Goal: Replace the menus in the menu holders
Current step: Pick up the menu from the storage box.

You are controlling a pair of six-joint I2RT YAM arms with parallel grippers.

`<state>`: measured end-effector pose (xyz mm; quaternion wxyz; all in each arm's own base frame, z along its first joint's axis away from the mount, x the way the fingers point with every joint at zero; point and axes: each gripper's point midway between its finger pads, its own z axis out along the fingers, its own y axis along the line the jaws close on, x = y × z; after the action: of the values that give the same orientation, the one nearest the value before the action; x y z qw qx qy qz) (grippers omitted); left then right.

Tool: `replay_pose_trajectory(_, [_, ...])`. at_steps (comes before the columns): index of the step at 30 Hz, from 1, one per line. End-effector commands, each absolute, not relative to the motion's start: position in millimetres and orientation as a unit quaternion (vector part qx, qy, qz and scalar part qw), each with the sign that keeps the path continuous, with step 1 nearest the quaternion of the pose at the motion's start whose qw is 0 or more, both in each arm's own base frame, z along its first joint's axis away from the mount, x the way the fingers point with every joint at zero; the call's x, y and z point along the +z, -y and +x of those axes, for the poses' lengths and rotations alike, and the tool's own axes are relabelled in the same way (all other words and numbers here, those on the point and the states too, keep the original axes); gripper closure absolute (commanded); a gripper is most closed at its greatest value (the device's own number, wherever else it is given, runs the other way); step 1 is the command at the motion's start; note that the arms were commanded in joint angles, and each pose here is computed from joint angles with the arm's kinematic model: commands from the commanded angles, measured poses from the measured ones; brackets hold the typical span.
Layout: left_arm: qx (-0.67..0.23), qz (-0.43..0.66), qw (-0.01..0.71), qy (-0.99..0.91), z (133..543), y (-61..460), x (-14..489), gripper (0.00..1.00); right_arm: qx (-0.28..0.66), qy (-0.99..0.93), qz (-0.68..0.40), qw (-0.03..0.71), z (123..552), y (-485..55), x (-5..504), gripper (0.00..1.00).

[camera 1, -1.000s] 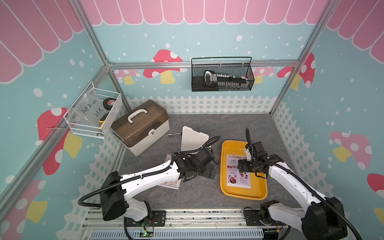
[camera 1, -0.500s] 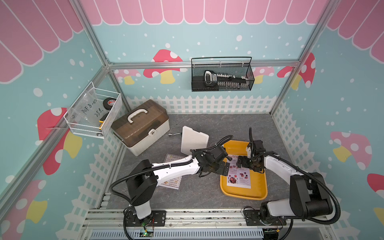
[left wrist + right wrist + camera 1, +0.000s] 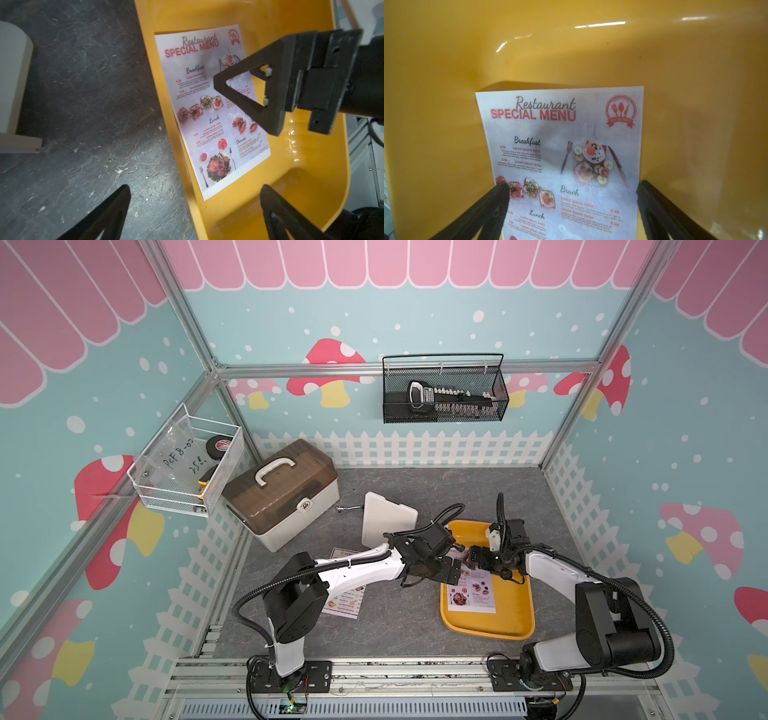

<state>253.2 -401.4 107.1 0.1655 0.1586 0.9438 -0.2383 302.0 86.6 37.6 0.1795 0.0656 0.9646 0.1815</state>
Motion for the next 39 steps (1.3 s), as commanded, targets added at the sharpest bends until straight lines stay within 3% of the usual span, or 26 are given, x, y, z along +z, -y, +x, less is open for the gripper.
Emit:
replay_pose_trajectory(1, [-0.248,0.162,0.164,-0.941,258.4,407.7,111.8,0.02,0.178,-0.973,0.078,0.121,277.3,-88.9,23.1,0.01])
replay_pose_trajectory(12, [-0.229,0.154,0.165,-0.947,259.0,397.9,105.9,0.03,0.099,-0.988,0.067,0.096,251.1,-60.4,32.8,0.01])
replay_pose_trajectory(21, [-0.248,0.161,0.153,-0.943,257.5,408.4,106.9,0.03,0.192,-0.974,0.085,0.089,250.9,-98.8,27.4,0.01])
replay_pose_trajectory(39, [-0.257,0.140,0.168,-0.941,273.3,400.1,116.1,0.06,0.255,-0.959,0.079,0.095,263.1,-139.6,35.6,0.02])
